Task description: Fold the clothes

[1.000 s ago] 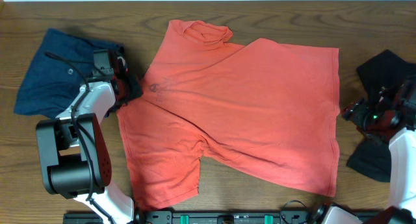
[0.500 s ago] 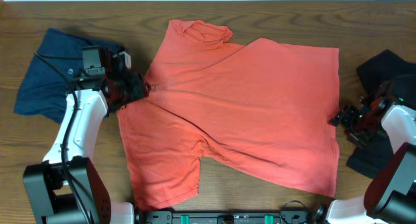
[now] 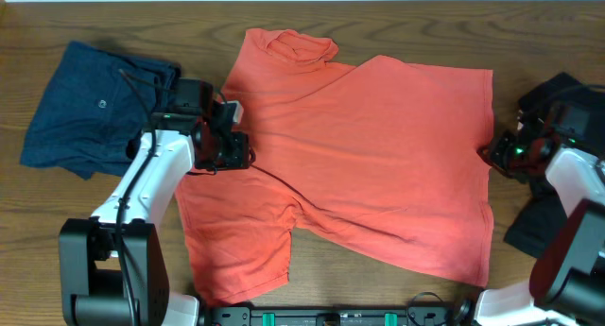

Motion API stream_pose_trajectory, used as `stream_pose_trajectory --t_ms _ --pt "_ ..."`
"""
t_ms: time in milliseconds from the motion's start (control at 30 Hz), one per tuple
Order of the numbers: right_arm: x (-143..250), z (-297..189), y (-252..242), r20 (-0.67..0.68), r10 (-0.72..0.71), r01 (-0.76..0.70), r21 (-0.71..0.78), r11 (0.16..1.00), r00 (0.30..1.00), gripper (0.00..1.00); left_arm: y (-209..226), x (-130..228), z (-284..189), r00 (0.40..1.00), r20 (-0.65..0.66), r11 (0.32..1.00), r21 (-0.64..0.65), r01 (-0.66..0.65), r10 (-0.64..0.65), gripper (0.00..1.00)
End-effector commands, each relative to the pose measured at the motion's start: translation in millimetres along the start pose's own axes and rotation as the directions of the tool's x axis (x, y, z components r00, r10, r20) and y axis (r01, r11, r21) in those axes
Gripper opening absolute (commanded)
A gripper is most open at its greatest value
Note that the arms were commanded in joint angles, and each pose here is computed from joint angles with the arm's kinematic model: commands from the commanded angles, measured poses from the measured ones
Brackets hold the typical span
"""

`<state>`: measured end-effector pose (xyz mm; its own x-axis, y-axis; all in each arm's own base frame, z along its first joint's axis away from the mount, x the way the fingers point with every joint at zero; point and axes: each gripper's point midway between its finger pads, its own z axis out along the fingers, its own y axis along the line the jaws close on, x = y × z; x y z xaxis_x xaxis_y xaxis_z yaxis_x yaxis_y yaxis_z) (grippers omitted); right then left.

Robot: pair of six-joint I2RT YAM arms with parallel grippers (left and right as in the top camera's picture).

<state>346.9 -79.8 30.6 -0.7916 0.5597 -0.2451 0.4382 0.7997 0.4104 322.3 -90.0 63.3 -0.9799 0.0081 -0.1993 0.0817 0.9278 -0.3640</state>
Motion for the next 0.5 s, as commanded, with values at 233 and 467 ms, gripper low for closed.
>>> stream_pose_trajectory --t_ms 233,467 --pt "26 47 -59 -0.041 0.237 -0.214 0.308 0.927 0.971 0.01 7 0 3 1.0 -0.001 0.999 -0.044 -0.029 0.029 0.48" --pt "-6 -16 -115 0.188 0.37 -0.415 0.443 0.795 0.91 0.01 41 -52 -12 0.976 0.179 0.958 -0.28 -0.067 0.12 0.64"
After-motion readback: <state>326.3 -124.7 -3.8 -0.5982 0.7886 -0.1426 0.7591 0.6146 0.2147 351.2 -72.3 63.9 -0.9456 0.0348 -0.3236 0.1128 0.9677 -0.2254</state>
